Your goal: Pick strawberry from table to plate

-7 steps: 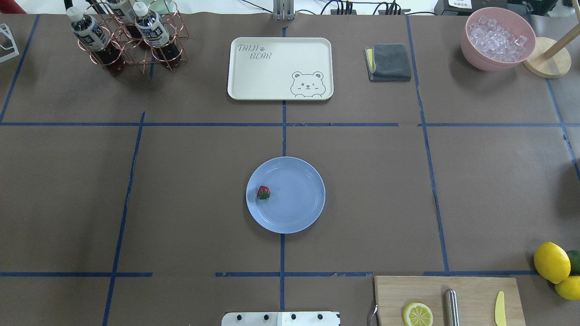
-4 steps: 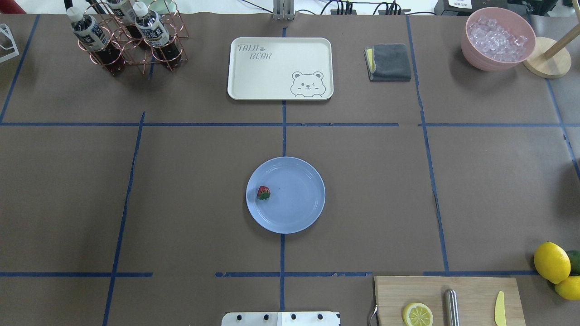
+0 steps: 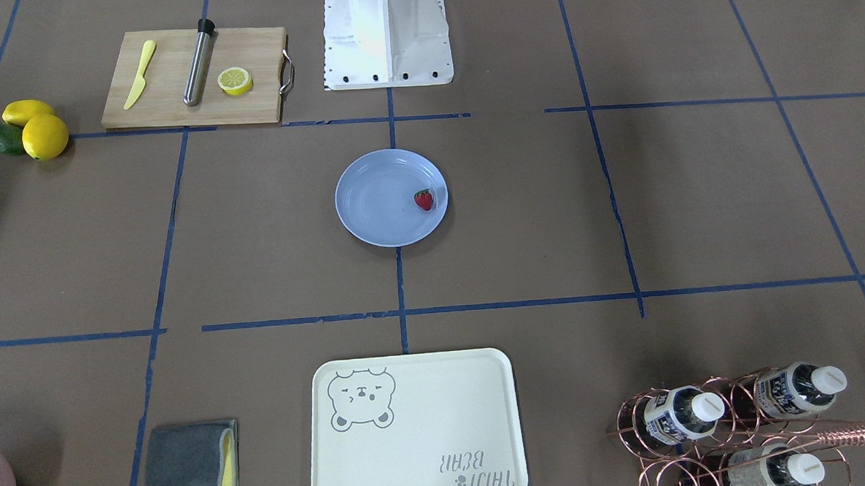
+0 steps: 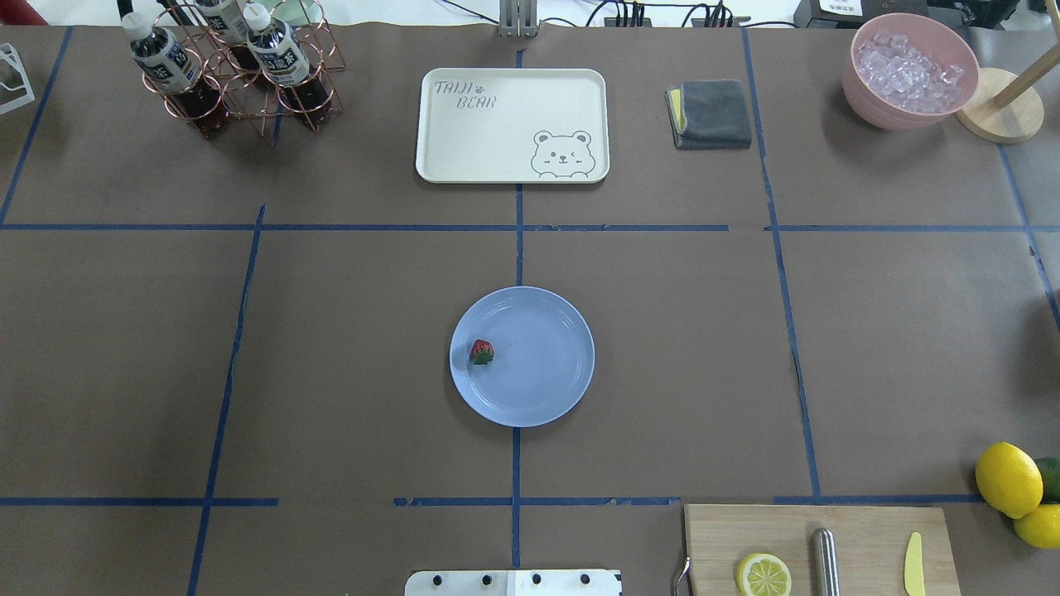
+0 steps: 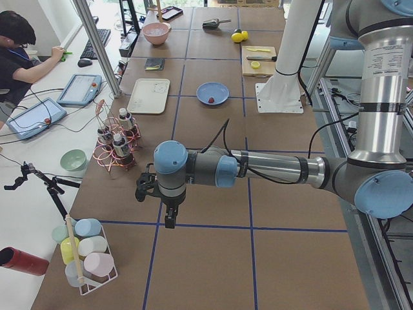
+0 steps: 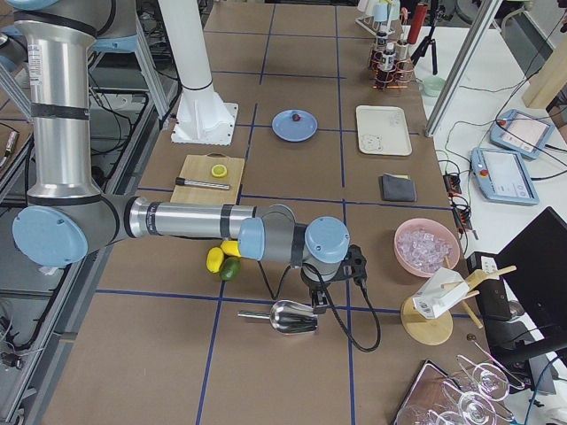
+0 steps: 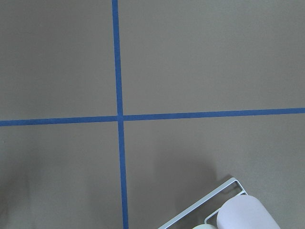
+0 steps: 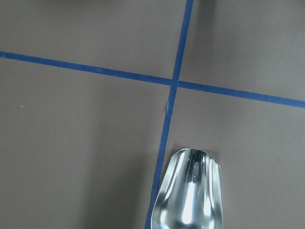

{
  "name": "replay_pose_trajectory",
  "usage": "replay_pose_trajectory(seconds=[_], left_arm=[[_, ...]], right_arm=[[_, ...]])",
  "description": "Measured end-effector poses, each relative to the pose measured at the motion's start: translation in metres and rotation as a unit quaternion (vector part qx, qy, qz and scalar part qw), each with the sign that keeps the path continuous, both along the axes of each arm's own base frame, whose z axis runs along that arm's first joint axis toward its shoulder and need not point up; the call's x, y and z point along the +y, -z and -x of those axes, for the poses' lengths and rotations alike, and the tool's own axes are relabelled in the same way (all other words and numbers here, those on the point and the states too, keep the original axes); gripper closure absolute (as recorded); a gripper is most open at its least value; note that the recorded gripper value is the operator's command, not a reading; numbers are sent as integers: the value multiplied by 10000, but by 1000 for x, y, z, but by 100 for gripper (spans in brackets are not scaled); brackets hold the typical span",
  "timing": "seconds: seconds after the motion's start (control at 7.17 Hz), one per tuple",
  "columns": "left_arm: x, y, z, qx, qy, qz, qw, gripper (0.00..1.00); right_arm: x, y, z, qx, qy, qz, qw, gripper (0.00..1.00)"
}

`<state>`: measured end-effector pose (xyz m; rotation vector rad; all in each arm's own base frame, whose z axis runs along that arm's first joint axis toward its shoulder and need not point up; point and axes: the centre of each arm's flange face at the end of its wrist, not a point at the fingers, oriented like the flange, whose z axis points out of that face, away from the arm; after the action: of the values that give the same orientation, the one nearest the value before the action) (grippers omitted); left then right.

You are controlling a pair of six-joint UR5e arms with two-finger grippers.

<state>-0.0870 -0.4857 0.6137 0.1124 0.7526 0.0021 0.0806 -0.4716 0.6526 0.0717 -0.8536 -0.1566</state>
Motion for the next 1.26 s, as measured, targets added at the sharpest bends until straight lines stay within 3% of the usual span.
replay_pose_trajectory(seconds=[0.7, 0.98, 1.26], left_arm=[[0, -1, 0, 3, 0, 0, 10000, 0], [0, -1, 0, 6, 0, -5, 10000, 0], [0, -1, 0, 6, 0, -5, 10000, 0]], right_arm=[[-4, 7, 0, 15, 4, -109, 9999, 0], [-5, 4, -3, 208, -76, -268, 9994, 0], [-5, 1, -5, 412, -442, 6, 9982, 0]])
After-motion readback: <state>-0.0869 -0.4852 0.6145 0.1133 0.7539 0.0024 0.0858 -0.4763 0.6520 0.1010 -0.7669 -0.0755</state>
